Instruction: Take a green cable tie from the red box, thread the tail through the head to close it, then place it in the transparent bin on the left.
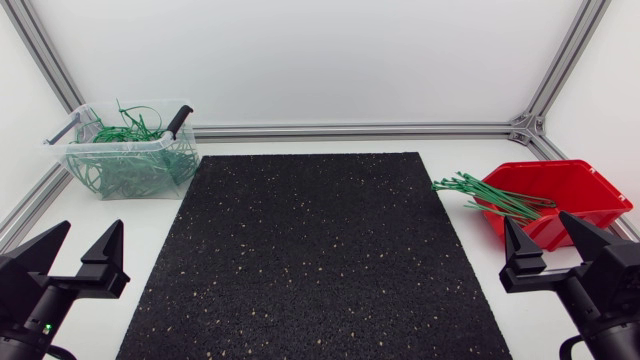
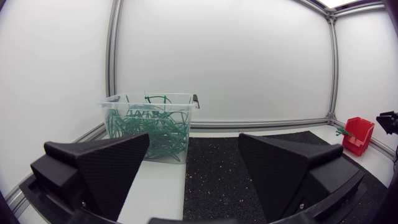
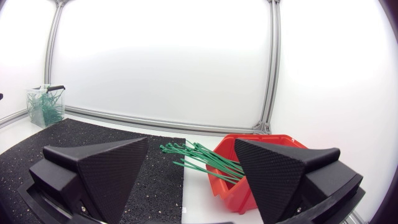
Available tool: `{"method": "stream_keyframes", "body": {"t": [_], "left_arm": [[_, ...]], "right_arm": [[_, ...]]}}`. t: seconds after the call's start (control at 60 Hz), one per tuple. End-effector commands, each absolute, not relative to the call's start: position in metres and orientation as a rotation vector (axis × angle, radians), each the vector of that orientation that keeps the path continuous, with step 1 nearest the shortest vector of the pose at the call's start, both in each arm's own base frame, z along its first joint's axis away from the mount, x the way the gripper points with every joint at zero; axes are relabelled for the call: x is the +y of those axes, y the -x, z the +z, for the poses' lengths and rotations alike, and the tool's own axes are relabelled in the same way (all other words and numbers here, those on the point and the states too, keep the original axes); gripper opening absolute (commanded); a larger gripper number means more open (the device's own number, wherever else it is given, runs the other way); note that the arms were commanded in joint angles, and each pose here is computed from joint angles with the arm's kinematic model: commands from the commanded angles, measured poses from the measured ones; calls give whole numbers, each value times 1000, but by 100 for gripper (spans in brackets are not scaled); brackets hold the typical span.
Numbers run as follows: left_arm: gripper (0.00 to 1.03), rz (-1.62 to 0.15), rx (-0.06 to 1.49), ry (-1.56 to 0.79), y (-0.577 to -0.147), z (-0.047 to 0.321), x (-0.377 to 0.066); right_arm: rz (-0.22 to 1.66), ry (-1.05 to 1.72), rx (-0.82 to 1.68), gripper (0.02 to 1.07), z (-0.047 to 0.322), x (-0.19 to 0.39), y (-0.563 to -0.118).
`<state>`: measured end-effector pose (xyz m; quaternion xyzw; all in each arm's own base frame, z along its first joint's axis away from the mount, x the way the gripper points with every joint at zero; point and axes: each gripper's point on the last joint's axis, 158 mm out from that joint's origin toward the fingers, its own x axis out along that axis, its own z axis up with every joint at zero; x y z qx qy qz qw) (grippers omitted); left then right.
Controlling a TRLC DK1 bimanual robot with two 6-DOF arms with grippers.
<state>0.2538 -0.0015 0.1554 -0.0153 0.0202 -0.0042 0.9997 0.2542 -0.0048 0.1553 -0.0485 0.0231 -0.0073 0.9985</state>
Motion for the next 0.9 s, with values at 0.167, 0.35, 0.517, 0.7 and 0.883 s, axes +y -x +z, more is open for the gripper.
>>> {"method": "stream_keyframes", "body": {"t": [0.167, 0.35, 0.517, 0.7, 0.883], "left_arm": [[99, -16, 100, 46, -254, 131, -4], [99, -16, 102, 46, -254, 131, -4], [99, -18, 101, 48, -254, 131, -4], [99, -18, 102, 48, -254, 131, -4], [99, -16, 104, 48, -254, 130, -4]], "right_arm": [[-5, 84, 45, 103, 157, -2, -253], [-2, 78, 0, 103, 188, -1, -248], [-7, 79, -32, 103, 222, -2, -240], [-5, 77, -41, 103, 255, -1, -240], [-6, 77, -24, 103, 298, -2, -252]]}}
